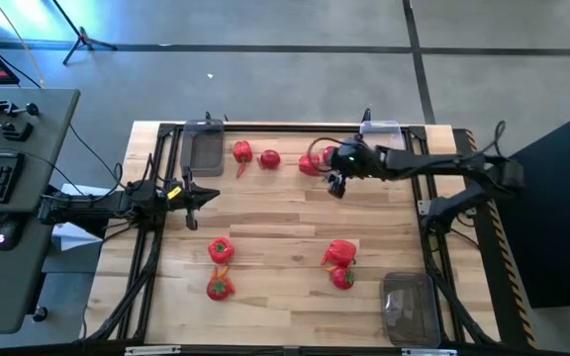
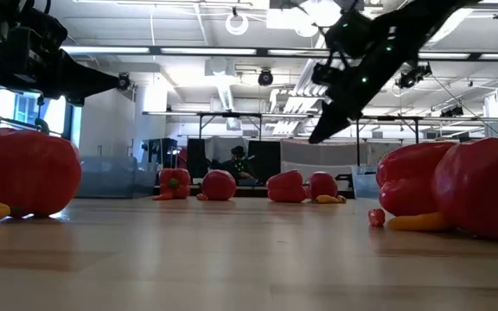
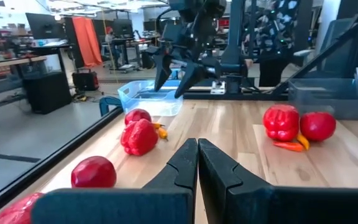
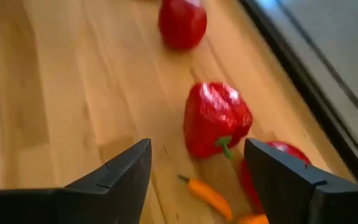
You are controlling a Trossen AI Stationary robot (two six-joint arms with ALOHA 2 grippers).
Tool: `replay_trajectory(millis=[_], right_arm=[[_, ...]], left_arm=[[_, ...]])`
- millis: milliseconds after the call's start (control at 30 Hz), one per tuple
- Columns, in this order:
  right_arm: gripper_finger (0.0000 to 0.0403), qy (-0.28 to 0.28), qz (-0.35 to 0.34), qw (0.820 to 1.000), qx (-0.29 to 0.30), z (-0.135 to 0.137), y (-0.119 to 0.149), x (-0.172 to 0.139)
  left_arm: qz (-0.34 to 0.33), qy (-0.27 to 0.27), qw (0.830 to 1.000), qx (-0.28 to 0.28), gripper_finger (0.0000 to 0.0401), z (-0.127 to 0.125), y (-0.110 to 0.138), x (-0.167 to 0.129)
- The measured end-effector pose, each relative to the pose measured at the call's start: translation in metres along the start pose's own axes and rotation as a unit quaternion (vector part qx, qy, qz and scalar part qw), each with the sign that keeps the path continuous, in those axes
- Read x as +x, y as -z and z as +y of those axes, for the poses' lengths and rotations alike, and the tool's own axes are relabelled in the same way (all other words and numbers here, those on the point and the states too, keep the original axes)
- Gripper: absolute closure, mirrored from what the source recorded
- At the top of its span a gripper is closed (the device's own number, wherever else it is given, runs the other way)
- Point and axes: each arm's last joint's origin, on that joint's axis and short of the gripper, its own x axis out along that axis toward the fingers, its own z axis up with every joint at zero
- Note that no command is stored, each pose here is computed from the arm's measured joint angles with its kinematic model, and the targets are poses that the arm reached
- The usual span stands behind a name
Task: Sort produce into baskets
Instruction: Put the red bell pepper into the transparent bin
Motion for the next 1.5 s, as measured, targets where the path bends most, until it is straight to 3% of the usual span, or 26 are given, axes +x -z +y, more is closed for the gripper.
replay_trajectory(millis=[267, 433, 667, 900, 1067, 1267, 1500], right_arm=[[0.0182, 0.032, 0.1, 0.99, -0.099, -0.006, -0.019, 0.031], [0.0207, 0.034, 0.134, 0.982, -0.126, -0.005, -0.027, 0.051], [0.0261, 0.049, 0.18, 0.974, -0.129, -0.005, -0.023, 0.068], [0.0308, 0.02, 0.167, 0.979, -0.116, 0.005, -0.025, 0.069], [0.0315, 0.019, 0.163, 0.978, -0.131, 0.018, -0.027, 0.067], [0.0315, 0.089, 0.188, 0.966, -0.153, 0.02, -0.025, 0.064], [0.0316, 0.066, 0.19, 0.97, -0.136, 0.003, -0.023, 0.067]], left_arm=[[-0.001, -0.004, 0.998, 0.069, 0.0401, 0.0, 0.0, 0.0], [0.0, -0.008, 0.997, 0.078, 0.0401, 0.0, 0.0, 0.0], [0.001, -0.008, 0.997, 0.081, 0.0401, 0.0, 0.0, 0.0], [0.001, -0.007, 0.997, 0.082, 0.0401, 0.0, 0.0, 0.0], [0.001, -0.007, 0.997, 0.075, 0.0401, 0.0, 0.0, 0.0], [0.001, -0.007, 0.998, 0.069, 0.0401, 0.0, 0.0, 0.0], [0.001, -0.007, 0.998, 0.064, 0.0401, 0.0, 0.0, 0.0]])
